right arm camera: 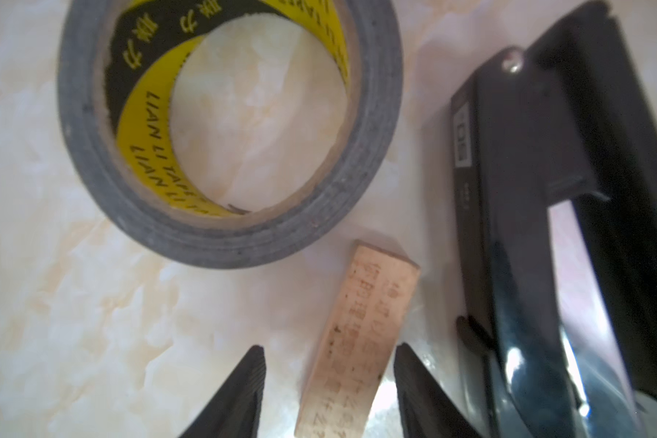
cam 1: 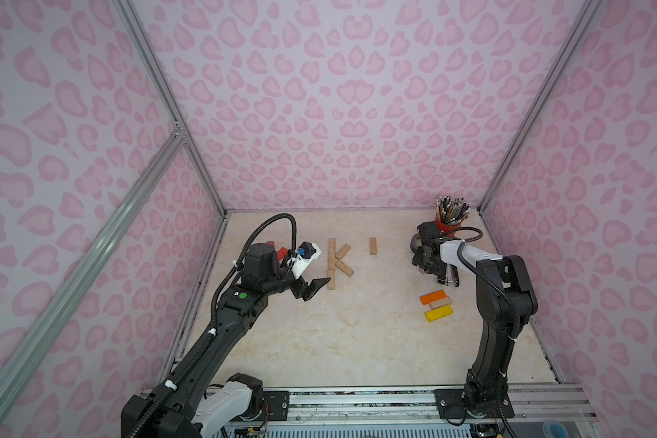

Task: Assemble the letter k with building blocks
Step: Pick up the building block from the center of the board, then assemble the building block at the center of the board.

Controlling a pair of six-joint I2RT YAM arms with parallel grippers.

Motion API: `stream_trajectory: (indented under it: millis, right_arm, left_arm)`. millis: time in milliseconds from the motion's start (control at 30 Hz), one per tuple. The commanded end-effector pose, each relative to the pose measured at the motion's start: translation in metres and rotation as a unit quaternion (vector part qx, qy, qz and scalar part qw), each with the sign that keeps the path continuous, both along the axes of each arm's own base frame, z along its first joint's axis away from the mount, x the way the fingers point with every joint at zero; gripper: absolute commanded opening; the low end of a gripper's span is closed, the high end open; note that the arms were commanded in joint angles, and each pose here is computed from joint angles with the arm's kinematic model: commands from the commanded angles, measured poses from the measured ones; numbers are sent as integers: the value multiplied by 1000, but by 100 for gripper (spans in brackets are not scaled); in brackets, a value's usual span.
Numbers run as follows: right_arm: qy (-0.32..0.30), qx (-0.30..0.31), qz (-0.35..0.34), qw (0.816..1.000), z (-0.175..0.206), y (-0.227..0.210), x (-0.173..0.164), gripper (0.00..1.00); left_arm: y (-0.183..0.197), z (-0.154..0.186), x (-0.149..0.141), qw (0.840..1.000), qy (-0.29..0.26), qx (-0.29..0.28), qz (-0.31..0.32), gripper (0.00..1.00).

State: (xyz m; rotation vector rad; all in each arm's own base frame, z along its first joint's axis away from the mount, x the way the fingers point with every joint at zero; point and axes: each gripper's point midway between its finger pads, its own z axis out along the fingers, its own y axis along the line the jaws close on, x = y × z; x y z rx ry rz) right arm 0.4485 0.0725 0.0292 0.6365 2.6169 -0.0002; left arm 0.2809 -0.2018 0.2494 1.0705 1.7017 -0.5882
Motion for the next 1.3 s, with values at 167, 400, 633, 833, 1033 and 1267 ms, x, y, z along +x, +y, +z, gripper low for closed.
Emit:
stream_trajectory:
  millis: [167,400,633,833,1033,1267]
  right_arm:
    - [8,6,-9,1000,-12,-1,-7,32]
    - [4,8,16,1000,-5,2,-9,16]
    - [-28,32,88,995,22,28,-6,12]
    - [-53,45,155,985,47,69,-9,12]
    - [-62,48,212,974,61,120,-18,12]
    - [-57,56,243,967,55,165,-25,12]
  left_arm:
    - [1,1,3,1000,-8,2,2,87]
    - [1,1,2,1000,-7,1,2,87]
    - [1,2,3,1000,-8,0,4,87]
    - [0,2,3,1000,-6,-2,3,87]
    - [-13,3,-17,997,-2,-18,-71,88]
    - [-23,-4,-28,993,4,-18,-114,89]
